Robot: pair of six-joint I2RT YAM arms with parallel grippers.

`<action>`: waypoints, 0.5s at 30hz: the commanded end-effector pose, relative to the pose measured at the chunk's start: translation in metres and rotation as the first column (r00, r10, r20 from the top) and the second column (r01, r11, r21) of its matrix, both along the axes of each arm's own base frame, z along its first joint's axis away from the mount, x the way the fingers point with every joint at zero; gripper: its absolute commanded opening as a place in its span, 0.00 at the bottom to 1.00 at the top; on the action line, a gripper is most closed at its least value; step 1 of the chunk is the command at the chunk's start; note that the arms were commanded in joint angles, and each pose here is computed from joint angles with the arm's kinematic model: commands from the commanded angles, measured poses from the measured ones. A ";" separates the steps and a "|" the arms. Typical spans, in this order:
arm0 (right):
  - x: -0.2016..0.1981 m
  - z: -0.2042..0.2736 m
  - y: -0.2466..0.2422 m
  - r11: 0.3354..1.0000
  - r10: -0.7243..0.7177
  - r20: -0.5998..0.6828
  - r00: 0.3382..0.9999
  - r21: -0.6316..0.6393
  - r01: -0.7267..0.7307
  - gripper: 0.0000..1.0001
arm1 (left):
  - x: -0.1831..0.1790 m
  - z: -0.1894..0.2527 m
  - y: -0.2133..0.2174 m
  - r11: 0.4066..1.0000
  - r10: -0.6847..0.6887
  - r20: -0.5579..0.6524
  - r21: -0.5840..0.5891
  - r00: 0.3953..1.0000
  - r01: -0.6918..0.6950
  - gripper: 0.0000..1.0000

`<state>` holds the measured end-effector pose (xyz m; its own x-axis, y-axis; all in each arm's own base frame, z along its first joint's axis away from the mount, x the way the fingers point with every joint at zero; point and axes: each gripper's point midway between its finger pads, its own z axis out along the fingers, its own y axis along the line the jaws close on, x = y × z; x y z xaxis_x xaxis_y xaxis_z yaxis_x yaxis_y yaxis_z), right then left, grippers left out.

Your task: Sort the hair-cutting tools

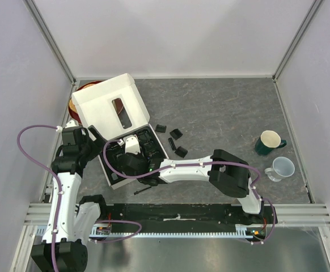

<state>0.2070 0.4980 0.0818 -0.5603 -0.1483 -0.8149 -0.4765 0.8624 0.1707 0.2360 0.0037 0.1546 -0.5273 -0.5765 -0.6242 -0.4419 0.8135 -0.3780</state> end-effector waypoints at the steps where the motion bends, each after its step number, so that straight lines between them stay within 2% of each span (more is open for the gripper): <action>1: 0.004 0.013 0.004 1.000 -0.028 0.015 0.999 -0.007 0.028 0.62 | 0.004 0.004 0.000 1.000 -0.015 0.028 0.010 0.999 0.015 0.93; 5: 0.005 0.018 0.006 1.000 -0.016 0.026 1.000 -0.009 0.017 0.68 | 0.004 0.004 0.000 1.000 -0.015 0.029 0.011 0.999 0.015 0.93; 10: 0.006 0.019 0.007 1.000 -0.010 0.031 0.999 -0.018 0.010 0.70 | 0.004 0.004 0.000 1.000 -0.016 0.029 0.012 0.999 0.016 0.93; 12: 0.005 0.022 0.007 1.000 -0.008 0.035 0.999 -0.014 0.008 0.68 | 0.004 0.003 0.000 1.000 -0.017 0.025 0.009 1.000 0.016 0.93; 15: 0.007 0.028 0.007 1.000 -0.009 0.043 0.999 -0.007 0.009 0.61 | 0.004 0.004 0.000 1.000 -0.014 0.028 0.012 1.000 0.014 0.93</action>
